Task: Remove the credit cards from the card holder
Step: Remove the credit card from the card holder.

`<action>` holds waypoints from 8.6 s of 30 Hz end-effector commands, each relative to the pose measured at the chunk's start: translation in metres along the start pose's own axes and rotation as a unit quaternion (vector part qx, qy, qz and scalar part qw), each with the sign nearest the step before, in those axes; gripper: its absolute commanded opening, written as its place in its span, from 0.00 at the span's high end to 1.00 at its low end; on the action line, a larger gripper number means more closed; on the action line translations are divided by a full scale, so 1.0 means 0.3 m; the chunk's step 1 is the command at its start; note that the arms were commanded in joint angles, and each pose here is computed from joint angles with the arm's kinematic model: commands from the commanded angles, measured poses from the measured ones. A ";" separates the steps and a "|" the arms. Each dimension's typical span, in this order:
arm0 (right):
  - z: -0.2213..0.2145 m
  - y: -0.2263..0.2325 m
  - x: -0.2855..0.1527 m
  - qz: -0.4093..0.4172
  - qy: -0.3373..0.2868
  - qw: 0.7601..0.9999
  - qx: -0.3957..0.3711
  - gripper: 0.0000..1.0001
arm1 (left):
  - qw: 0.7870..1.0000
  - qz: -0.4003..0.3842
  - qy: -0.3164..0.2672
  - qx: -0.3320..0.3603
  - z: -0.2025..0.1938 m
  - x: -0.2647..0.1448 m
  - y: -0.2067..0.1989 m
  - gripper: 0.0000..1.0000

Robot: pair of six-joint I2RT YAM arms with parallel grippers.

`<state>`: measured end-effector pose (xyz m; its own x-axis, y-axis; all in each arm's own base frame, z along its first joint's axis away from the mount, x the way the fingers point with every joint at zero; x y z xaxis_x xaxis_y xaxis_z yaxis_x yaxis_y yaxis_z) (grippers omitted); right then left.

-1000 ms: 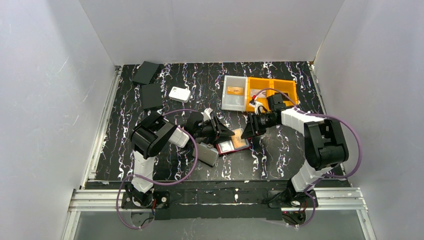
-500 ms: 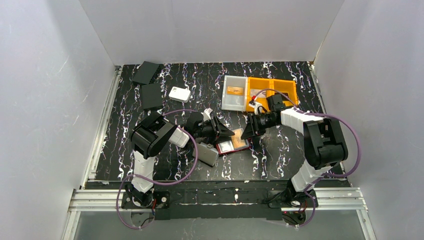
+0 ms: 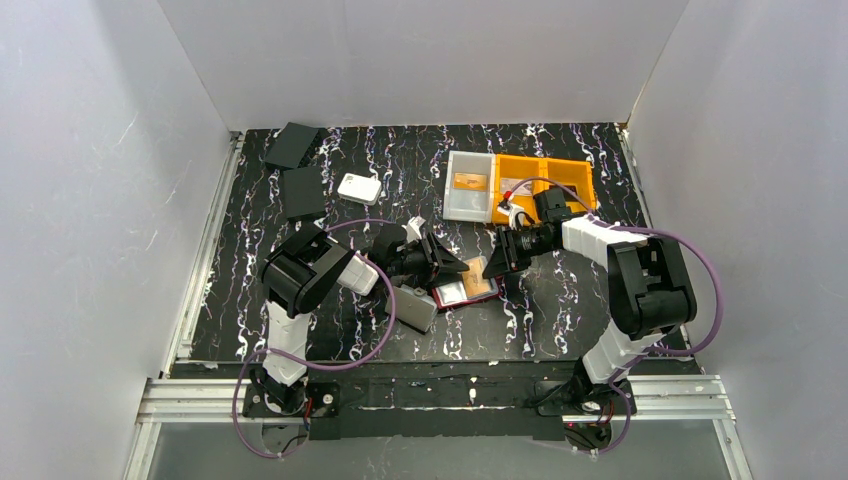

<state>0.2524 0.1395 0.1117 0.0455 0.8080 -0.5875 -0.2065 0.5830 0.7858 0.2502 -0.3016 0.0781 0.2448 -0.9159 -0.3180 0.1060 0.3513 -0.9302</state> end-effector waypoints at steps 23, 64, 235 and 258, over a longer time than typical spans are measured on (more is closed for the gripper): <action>-0.006 0.108 0.015 0.148 0.024 0.988 0.018 0.52 | 0.999 -0.029 0.006 0.035 -0.003 -0.006 -0.047 0.57; 0.023 0.047 0.009 0.207 0.009 0.974 0.090 0.99 | 0.993 -0.115 -0.006 0.038 0.003 -0.026 -0.122 0.56; 0.052 0.057 -0.051 0.069 -0.016 0.997 -0.013 0.48 | 1.000 0.030 0.004 0.006 -0.008 0.028 0.083 0.97; 0.048 -0.011 0.043 0.023 0.021 0.999 0.022 0.60 | 1.000 0.012 0.007 0.017 0.005 0.029 0.043 0.92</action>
<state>0.2590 0.1503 0.1051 -0.0326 0.8549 -0.5178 -0.1448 0.5086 0.8488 0.2537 -0.3015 0.0549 0.2537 -0.8969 -0.3623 0.0977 0.3964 -0.9129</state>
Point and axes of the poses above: each gripper's point midway between its finger pads, its own x axis out along the fingers, its own y axis along the line the jaws close on, z = x × y, the point moved 8 cm from there along -x, back along the fingers, and after that the axes turned 13 degrees about x, right-handed, at the moved point
